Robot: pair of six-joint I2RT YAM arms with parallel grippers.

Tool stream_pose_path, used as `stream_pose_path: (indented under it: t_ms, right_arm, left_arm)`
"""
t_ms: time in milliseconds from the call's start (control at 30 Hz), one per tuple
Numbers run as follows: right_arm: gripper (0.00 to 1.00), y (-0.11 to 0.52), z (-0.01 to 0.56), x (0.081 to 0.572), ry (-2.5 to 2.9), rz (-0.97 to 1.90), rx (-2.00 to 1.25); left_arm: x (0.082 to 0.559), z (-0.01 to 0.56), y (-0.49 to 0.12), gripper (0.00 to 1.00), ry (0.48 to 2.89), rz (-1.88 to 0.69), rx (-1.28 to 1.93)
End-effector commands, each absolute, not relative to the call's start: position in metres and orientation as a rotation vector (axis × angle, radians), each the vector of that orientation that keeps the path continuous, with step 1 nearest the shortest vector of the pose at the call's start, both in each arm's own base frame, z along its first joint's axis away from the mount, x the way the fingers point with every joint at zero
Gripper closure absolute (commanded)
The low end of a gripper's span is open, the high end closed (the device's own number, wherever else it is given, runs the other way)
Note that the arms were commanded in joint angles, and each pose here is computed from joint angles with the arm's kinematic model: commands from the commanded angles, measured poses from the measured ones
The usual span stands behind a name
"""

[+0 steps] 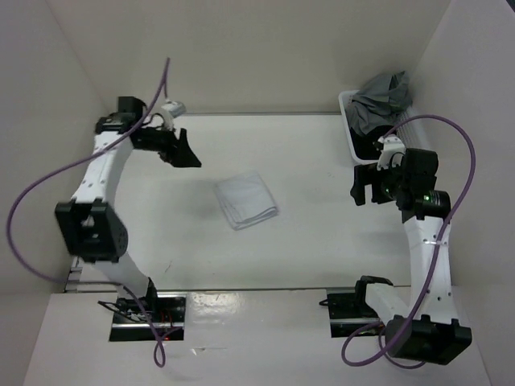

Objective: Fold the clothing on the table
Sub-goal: Fold the skirt

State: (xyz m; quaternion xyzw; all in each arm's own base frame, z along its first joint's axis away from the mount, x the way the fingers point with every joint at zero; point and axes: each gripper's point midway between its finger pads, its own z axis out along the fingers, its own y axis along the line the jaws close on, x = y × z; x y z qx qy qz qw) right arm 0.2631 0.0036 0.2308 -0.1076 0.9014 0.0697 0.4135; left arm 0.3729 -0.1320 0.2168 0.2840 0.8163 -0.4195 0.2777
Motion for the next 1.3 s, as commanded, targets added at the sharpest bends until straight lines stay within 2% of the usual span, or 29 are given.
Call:
stream_pose_path:
  t_ms: [0,133,167,267,433,667,800,1267]
  right_arm:
    - [0.01,-0.015,0.252,0.262,2.156,0.036,-0.158]
    - [0.01,-0.04,0.264,0.256,2.077,-0.085,-0.021]
    - [0.01,-0.049,0.269,0.258,2.042,-0.117,0.027]
    - [0.01,-0.071,0.275,0.251,1.971,-0.201,0.161]
    - [0.01,-0.077,0.281,0.246,1.879,-0.226,0.215]
    - [0.01,-0.073,0.281,0.247,1.879,-0.208,0.204]
    - [0.01,-0.071,0.297,0.235,1.814,-0.226,0.185]
    - [0.01,-0.075,0.299,0.229,1.794,-0.244,0.189]
  left_arm:
    - [0.354,0.259,-0.087,0.12,2.198,-0.764,0.582]
    - [0.329,0.25,-0.029,0.0,2.16,-0.471,0.283]
    - [0.314,0.262,-0.014,0.0,2.107,-0.393,0.229]
    - [0.29,0.249,0.012,0.0,2.118,-0.256,0.119]
    - [0.26,0.241,0.05,0.0,2.069,-0.064,-0.024]
    - [0.245,0.258,0.076,0.0,1.964,0.03,-0.125]
    - [0.236,0.269,0.065,0.0,1.897,0.026,-0.078]
    - [0.244,0.253,0.075,0.0,1.955,-0.011,-0.093]
